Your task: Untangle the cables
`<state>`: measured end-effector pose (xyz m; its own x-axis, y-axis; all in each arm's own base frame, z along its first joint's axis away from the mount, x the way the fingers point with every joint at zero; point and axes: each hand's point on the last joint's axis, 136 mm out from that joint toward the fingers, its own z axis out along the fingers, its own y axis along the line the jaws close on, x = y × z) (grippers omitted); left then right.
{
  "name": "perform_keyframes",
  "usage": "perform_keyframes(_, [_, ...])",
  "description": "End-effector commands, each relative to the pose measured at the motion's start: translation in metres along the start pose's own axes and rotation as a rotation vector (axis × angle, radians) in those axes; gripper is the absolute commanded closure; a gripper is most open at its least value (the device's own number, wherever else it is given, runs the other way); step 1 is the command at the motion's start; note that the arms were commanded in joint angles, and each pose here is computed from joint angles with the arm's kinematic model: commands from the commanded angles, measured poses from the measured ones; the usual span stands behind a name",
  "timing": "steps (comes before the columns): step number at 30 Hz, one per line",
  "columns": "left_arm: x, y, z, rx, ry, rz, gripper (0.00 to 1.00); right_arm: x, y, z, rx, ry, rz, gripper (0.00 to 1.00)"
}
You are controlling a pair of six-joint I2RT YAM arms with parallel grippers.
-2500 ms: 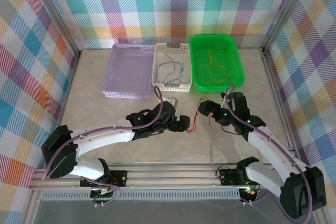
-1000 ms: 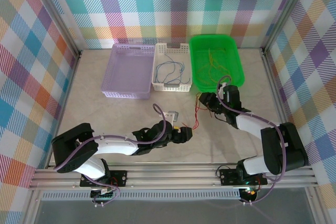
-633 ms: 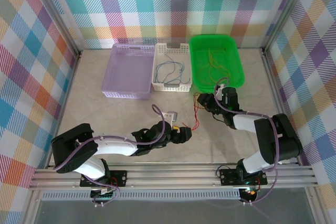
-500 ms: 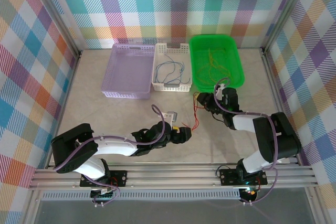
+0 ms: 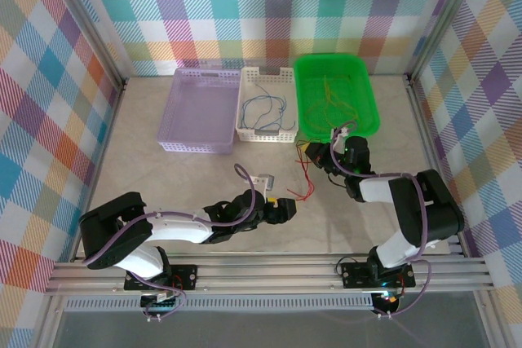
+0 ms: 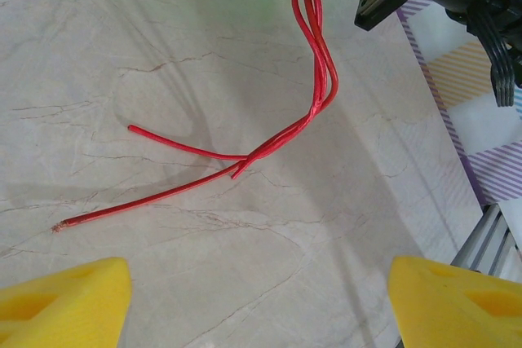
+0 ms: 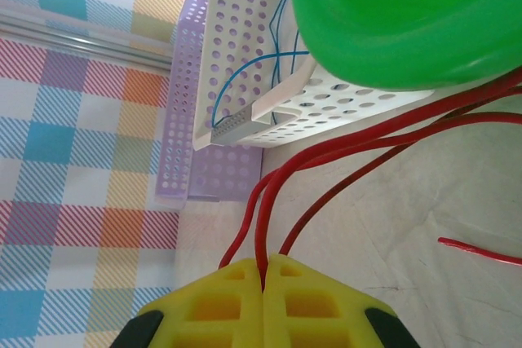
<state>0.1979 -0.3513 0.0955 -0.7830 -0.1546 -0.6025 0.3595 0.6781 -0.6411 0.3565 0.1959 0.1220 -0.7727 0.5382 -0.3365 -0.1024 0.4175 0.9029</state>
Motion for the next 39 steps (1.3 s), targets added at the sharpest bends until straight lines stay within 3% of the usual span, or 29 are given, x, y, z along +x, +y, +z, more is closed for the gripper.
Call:
perform_keyframes(1, [-0.007, -0.012, -0.006, 0.037, -0.038, 0.003, 0.18, 0.004, 0.023, -0.009, -0.055, 0.014, -0.08, 1.0])
perform_keyframes(8, [-0.021, -0.02, -0.012, 0.051, -0.088, 0.012, 0.21, 0.025, 0.052, -0.038, 0.009, 0.052, -0.257, 1.0])
perform_keyframes(16, [-0.045, -0.042, -0.011, 0.091, -0.154, -0.01, 0.26, 0.035, 0.089, -0.084, -0.03, 0.023, -0.392, 1.0])
perform_keyframes(25, [-0.055, -0.073, -0.001, 0.23, -0.186, -0.067, 0.24, 0.056, 0.126, -0.113, -0.159, 0.087, -0.414, 1.0])
perform_keyframes(31, [-0.058, -0.074, -0.005, 0.269, -0.218, -0.096, 0.17, 0.068, 0.136, -0.122, -0.213, 0.139, -0.405, 1.0])
perform_keyframes(39, [-0.061, -0.073, -0.005, 0.291, -0.241, -0.154, 0.15, 0.078, 0.139, -0.127, -0.254, 0.173, -0.39, 1.0])
